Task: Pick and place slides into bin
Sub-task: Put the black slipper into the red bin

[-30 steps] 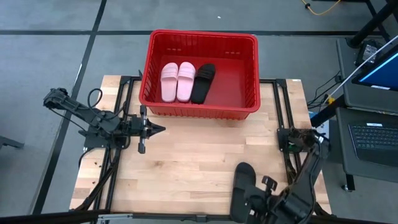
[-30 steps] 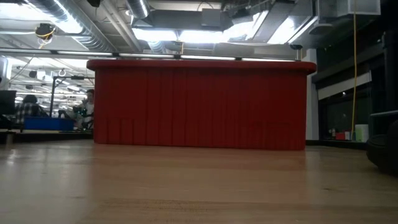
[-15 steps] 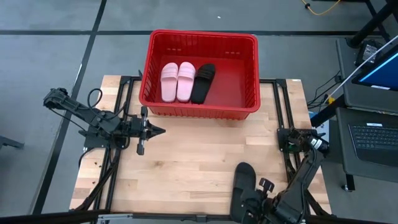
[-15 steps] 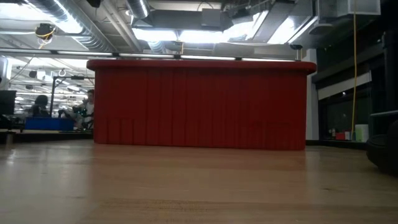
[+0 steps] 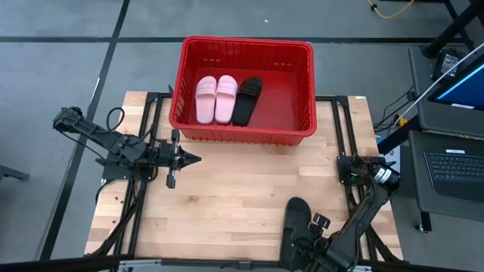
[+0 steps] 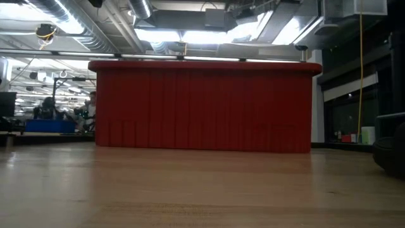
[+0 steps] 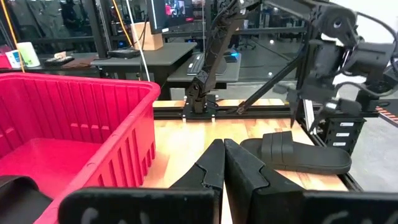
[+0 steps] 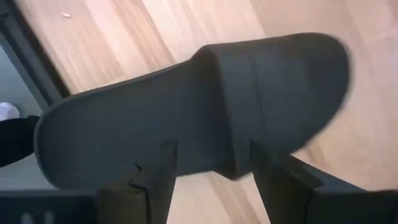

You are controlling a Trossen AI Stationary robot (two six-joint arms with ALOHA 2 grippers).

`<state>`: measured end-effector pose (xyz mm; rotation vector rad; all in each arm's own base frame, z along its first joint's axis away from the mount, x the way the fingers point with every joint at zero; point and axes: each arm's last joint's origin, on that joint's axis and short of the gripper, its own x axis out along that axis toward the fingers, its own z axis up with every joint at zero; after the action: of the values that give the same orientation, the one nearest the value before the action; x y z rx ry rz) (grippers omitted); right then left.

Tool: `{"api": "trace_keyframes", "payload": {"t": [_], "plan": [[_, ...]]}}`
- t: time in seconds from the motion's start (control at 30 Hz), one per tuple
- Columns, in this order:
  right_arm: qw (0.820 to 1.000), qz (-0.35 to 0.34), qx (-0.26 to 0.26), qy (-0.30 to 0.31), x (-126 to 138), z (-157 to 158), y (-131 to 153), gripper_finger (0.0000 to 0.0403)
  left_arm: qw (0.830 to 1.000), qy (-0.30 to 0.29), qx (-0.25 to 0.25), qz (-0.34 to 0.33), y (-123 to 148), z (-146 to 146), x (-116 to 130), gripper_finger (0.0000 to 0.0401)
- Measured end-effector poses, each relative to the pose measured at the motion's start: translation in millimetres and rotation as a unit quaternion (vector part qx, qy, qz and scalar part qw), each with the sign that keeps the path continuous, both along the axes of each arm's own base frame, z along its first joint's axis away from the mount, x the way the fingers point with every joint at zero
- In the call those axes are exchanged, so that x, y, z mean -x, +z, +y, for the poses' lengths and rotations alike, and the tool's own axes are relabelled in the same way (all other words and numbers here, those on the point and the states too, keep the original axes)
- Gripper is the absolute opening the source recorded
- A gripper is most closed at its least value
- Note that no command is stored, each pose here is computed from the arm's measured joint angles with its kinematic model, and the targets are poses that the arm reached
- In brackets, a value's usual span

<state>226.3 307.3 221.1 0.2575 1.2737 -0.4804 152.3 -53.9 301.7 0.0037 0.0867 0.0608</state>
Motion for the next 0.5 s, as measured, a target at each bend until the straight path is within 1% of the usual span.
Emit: {"api": "trace_keyframes", "payload": {"t": [0.07, 0.17, 0.33, 0.5], "plan": [[1.0, -0.004, -0.003, -0.001, -0.2, -0.2, -9.4, 0.0201, 1.0, 0.0, 0.0, 0.0, 0.0, 0.0, 0.0, 0.0002], [1.0, -0.011, 0.013, -0.006, -2.0, -5.3, -17.0, 0.0201, 1.0, 0.0, 0.0, 0.0, -0.1, 0.0, -0.1, 0.0002], [0.999, -0.006, 0.033, -0.017, -6.6, -15.2, -24.3, 0.0201, 1.0, 0.0, 0.0, 0.001, -0.1, 0.0, -0.1, 0.0002], [0.999, 0.002, 0.04, -0.015, -4.8, -17.4, -28.7, 0.0201, 1.0, 0.0, 0.0, 0.001, -0.1, 0.0, -0.1, 0.0002]]}}
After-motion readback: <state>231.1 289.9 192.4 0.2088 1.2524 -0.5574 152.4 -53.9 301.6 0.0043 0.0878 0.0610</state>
